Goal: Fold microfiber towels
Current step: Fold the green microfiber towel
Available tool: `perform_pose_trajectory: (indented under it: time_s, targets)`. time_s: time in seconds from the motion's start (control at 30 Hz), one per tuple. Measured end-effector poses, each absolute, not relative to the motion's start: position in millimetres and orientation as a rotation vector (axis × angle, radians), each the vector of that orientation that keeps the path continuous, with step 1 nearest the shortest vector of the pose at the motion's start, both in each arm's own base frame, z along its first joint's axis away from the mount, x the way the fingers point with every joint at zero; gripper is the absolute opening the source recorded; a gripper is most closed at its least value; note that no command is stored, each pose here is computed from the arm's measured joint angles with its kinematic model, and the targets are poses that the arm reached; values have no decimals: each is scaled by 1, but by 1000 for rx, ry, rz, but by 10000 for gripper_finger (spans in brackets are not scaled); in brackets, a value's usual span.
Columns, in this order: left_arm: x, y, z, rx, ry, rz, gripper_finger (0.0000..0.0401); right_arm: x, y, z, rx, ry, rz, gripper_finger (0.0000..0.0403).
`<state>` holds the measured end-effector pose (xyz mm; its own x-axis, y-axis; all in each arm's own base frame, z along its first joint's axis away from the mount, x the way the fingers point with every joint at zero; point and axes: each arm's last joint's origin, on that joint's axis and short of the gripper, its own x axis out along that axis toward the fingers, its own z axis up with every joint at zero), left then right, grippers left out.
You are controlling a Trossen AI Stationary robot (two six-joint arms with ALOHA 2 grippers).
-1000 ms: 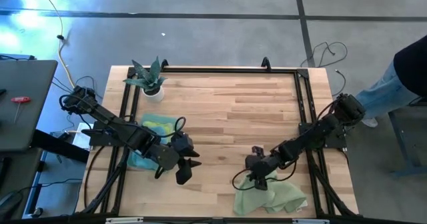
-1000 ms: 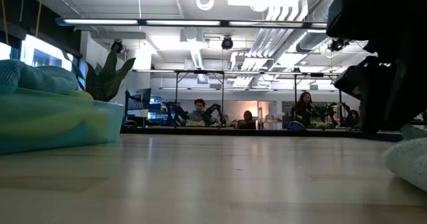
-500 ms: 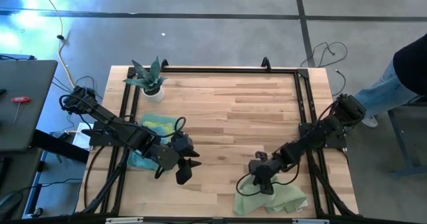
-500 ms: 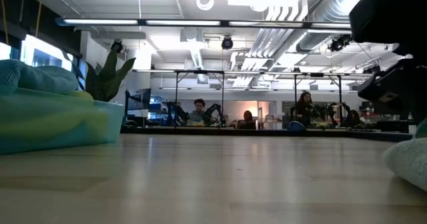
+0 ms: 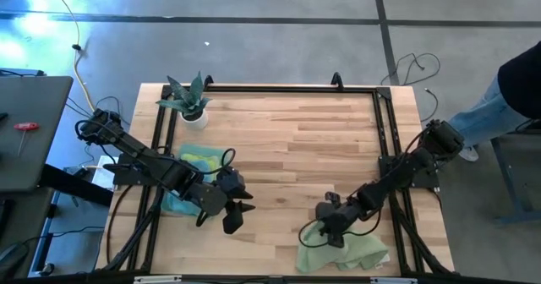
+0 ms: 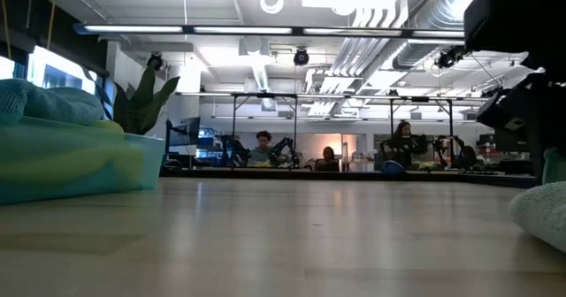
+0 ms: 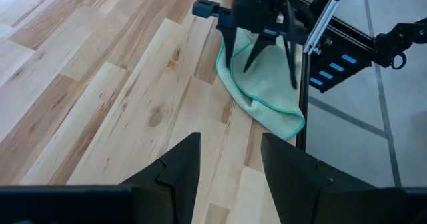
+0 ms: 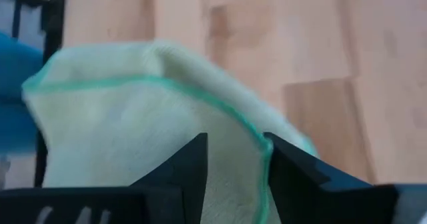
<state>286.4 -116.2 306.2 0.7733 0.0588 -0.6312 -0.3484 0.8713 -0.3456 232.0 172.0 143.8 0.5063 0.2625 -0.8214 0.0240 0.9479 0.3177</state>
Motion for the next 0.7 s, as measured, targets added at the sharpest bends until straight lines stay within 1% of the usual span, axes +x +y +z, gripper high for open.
perform_pose_trajectory:
  time_s: [0.13,0.23,0.37,0.43,0.53,0.63,0.7]
  targets:
    - [286,-116,306,-471,654,230,146,234,168,143,388,1052,87,111]
    - [286,-116,306,-478,653,233,146,234,168,143,464,1091,100,79]
    - [286,-116,306,-485,652,236,146,232,171,143,487,1127,153,26]
    - [286,-116,306,-486,652,236,146,232,172,143,496,1125,140,8]
    - [286,-116,306,-486,652,237,146,233,170,143,501,1089,76,7]
    - [287,-116,306,-489,650,239,146,235,167,143,502,1077,55,11]
    - [287,-116,306,-489,650,239,146,236,165,143,521,1077,42,4]
